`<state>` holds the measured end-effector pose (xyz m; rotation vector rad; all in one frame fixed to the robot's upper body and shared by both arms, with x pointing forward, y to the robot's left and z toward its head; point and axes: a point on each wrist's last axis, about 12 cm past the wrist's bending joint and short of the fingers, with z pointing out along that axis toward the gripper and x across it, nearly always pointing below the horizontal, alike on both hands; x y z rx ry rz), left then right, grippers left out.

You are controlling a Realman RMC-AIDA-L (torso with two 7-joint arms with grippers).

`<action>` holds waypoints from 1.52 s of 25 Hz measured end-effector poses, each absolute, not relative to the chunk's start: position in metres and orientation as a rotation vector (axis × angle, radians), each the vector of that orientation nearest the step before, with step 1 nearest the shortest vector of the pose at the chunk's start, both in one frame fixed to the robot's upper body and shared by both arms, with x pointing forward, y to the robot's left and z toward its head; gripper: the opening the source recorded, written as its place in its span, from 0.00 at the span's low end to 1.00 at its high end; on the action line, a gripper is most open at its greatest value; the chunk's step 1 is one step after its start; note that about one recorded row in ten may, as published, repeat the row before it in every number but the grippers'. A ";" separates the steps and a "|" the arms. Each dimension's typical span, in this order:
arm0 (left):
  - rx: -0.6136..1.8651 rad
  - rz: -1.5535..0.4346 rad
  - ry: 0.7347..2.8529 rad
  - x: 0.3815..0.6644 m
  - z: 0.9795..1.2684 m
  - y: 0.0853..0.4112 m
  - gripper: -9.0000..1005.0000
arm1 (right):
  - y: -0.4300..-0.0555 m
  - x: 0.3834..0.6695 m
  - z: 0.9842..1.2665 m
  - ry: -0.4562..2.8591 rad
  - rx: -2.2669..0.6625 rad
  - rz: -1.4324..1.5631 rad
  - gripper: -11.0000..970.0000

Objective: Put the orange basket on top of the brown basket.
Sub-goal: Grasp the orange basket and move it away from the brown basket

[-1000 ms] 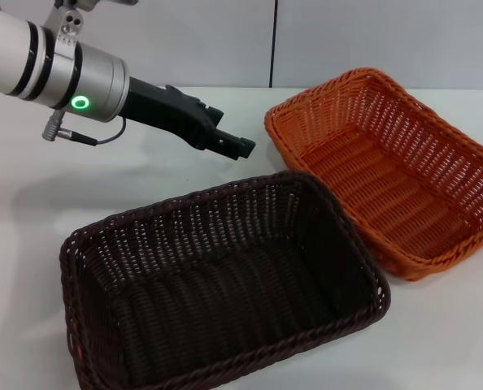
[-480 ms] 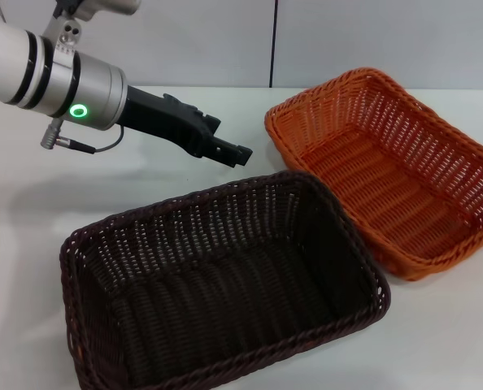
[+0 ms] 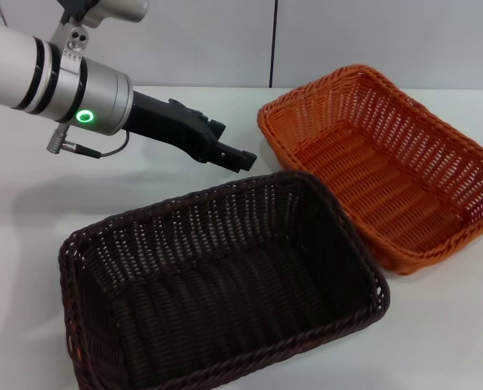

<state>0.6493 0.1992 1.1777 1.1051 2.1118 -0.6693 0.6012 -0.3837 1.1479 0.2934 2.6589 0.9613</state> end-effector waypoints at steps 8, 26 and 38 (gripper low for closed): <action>1.100 -0.663 2.110 0.650 1.176 0.198 0.86 | -0.387 0.598 1.139 2.599 0.273 0.943 0.50; 1.053 -0.627 2.114 0.655 1.172 0.200 0.85 | -0.413 0.589 1.128 2.488 0.375 0.854 0.37; 0.994 -0.590 2.098 0.660 1.173 0.203 0.84 | -0.441 0.571 1.121 2.390 0.493 0.743 0.28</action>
